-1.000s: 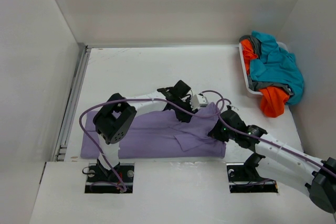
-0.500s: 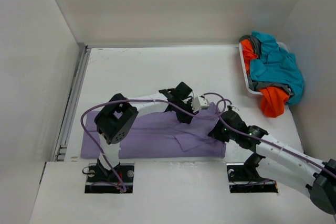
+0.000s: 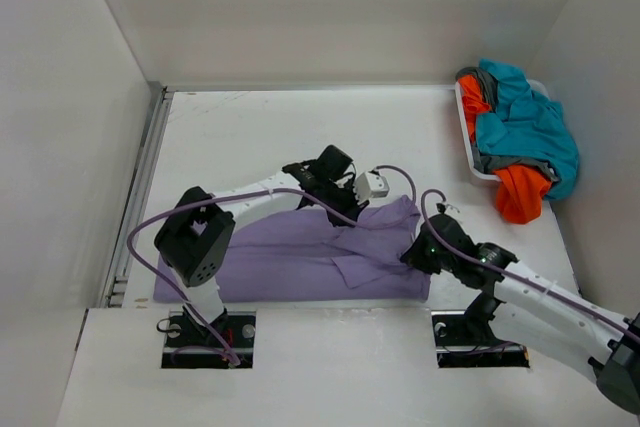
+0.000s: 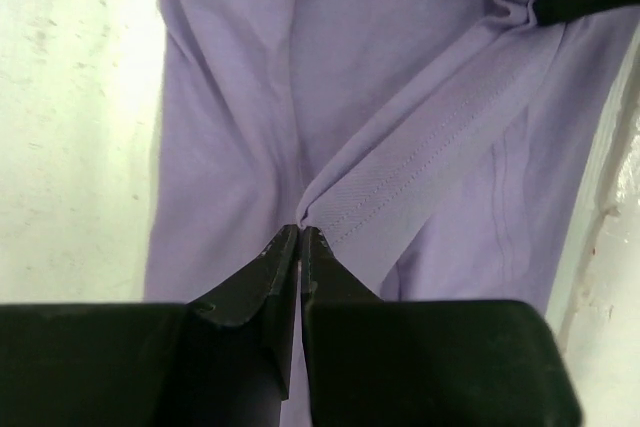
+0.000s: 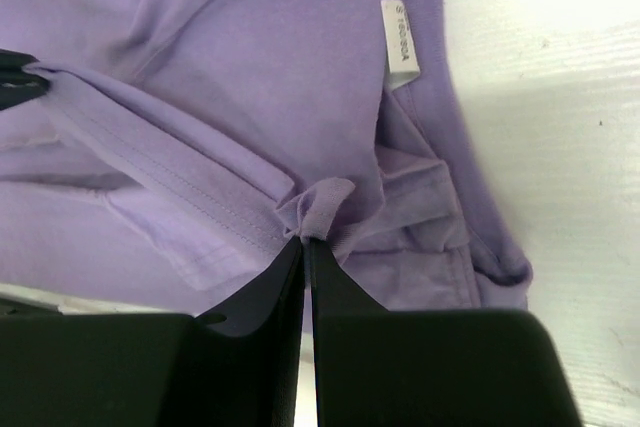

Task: Fold and stack the t-shirts
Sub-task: Fold the other side of the tshirt into a rectangle

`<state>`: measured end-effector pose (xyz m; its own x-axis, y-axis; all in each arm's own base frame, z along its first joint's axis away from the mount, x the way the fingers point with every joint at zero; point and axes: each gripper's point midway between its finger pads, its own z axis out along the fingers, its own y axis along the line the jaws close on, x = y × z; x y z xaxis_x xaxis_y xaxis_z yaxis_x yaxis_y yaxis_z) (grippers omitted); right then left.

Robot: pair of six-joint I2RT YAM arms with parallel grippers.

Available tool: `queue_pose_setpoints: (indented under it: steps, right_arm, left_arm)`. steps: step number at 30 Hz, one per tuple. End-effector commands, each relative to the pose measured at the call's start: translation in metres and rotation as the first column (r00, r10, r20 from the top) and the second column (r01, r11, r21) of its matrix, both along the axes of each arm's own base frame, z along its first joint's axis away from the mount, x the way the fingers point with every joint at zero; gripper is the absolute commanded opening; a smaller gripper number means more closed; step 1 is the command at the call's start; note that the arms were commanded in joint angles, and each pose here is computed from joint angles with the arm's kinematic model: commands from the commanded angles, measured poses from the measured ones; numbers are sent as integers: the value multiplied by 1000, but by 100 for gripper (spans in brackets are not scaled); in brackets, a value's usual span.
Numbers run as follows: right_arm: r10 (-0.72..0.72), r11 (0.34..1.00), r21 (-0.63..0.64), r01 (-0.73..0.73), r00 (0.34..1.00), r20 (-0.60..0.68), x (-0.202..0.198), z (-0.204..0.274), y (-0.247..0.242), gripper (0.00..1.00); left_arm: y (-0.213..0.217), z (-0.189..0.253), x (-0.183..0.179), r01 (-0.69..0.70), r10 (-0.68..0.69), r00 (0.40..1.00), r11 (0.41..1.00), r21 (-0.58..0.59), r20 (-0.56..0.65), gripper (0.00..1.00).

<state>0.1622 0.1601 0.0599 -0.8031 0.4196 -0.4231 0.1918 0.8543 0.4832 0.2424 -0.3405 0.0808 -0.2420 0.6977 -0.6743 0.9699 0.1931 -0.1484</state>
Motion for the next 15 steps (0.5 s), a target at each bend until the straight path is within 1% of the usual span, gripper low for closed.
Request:
queue_pose_setpoints:
  steps: [1, 7, 13, 15]
  right_arm:
    - [5, 1000, -8, -5, 999, 32, -1, 18, 0, 8]
    - [74, 997, 28, -74, 997, 15, -17, 29, 18, 8]
    - [85, 996, 38, -85, 996, 6, -20, 26, 24, 9]
    - [75, 997, 24, -76, 997, 35, -8, 28, 23, 9]
  left_arm:
    - [10, 11, -20, 46, -46, 999, 999, -8, -15, 0]
    - [22, 7, -35, 86, -86, 996, 996, 20, -29, 0]
    - [28, 6, -28, 52, -52, 998, 999, 15, -27, 0]
    - [30, 6, -21, 24, -24, 1000, 1000, 6, -19, 0]
